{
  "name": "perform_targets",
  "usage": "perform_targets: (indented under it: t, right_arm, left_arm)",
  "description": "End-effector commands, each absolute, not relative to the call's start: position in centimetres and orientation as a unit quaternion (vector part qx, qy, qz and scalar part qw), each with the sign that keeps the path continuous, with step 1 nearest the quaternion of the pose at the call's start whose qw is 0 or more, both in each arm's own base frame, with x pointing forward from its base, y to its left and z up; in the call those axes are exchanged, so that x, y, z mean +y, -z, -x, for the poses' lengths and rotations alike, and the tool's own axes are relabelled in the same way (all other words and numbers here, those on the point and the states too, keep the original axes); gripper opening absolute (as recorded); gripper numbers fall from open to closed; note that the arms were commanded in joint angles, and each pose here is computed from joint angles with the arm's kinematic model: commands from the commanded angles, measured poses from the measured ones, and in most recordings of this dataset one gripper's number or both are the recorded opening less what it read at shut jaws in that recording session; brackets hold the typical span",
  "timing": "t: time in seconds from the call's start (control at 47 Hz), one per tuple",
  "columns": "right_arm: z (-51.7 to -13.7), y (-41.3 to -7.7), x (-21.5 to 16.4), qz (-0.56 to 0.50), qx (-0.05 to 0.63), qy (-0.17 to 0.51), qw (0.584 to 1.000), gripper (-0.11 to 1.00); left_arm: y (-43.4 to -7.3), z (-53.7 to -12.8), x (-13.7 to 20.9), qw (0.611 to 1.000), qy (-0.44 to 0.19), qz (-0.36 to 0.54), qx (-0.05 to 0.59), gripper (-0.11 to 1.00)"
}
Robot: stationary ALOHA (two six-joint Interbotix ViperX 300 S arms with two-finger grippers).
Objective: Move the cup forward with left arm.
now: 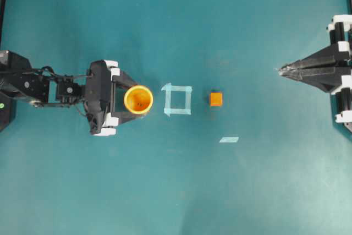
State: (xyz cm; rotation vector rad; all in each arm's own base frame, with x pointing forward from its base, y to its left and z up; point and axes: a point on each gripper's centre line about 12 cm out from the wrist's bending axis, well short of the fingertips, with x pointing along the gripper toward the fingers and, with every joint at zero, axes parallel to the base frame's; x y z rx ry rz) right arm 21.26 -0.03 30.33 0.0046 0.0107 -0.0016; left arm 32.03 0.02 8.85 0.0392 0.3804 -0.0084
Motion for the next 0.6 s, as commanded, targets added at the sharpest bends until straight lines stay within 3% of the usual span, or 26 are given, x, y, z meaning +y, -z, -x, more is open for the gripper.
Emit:
perform_targets:
  t: [0.0, 0.575]
  right_arm:
    - [-21.5, -31.6, -0.1, -0.002, -0.011, 0.002, 1.000, 0.00]
    - [-21.5, -31.7, -0.1, -0.002, -0.012, 0.002, 1.000, 0.00]
  left_arm:
    - [-10.5, -32.3, -0.7, 0.987, 0.016, -0.023, 0.160, 0.64]
    - [-11.4, -32.1, -6.6, 0.984, 0.102, -0.028, 0.143, 0.64]
